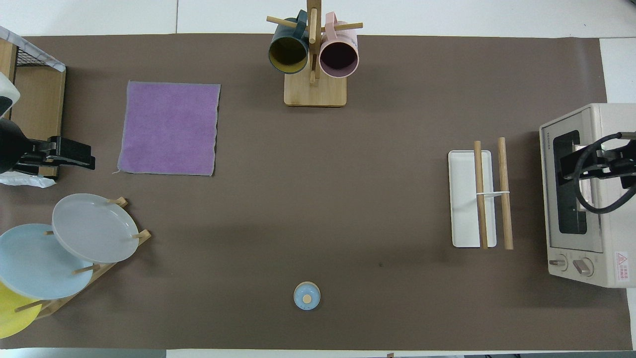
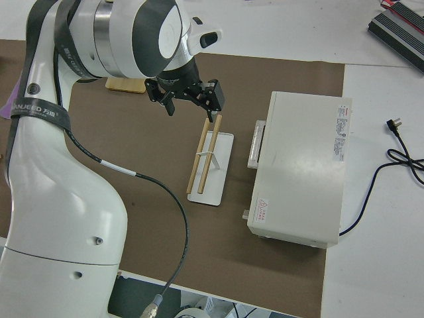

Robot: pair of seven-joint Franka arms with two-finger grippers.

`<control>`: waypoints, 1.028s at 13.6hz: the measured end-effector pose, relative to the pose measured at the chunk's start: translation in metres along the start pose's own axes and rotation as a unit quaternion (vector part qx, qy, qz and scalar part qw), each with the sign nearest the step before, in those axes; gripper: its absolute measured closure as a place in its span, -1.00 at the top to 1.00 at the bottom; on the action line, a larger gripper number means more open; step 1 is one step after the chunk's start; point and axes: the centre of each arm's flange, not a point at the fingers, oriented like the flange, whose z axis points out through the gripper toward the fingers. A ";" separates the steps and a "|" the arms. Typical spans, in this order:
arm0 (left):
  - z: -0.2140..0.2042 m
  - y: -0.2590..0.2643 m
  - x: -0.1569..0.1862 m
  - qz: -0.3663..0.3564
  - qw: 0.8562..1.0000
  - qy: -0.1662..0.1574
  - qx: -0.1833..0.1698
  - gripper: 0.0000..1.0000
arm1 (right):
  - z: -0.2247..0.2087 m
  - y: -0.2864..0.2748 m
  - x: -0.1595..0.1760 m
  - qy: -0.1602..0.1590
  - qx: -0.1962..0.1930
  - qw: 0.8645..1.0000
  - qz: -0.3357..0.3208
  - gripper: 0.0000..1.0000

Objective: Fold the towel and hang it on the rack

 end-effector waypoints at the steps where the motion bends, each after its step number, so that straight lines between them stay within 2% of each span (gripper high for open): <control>1: 0.000 0.000 0.000 0.000 1.000 0.000 0.000 1.00 | 0.000 0.000 0.000 0.000 0.000 1.000 0.000 1.00; 14: 0.002 -0.003 0.000 -0.003 1.000 0.000 0.000 1.00 | -0.001 0.000 0.001 0.005 0.000 1.000 0.000 1.00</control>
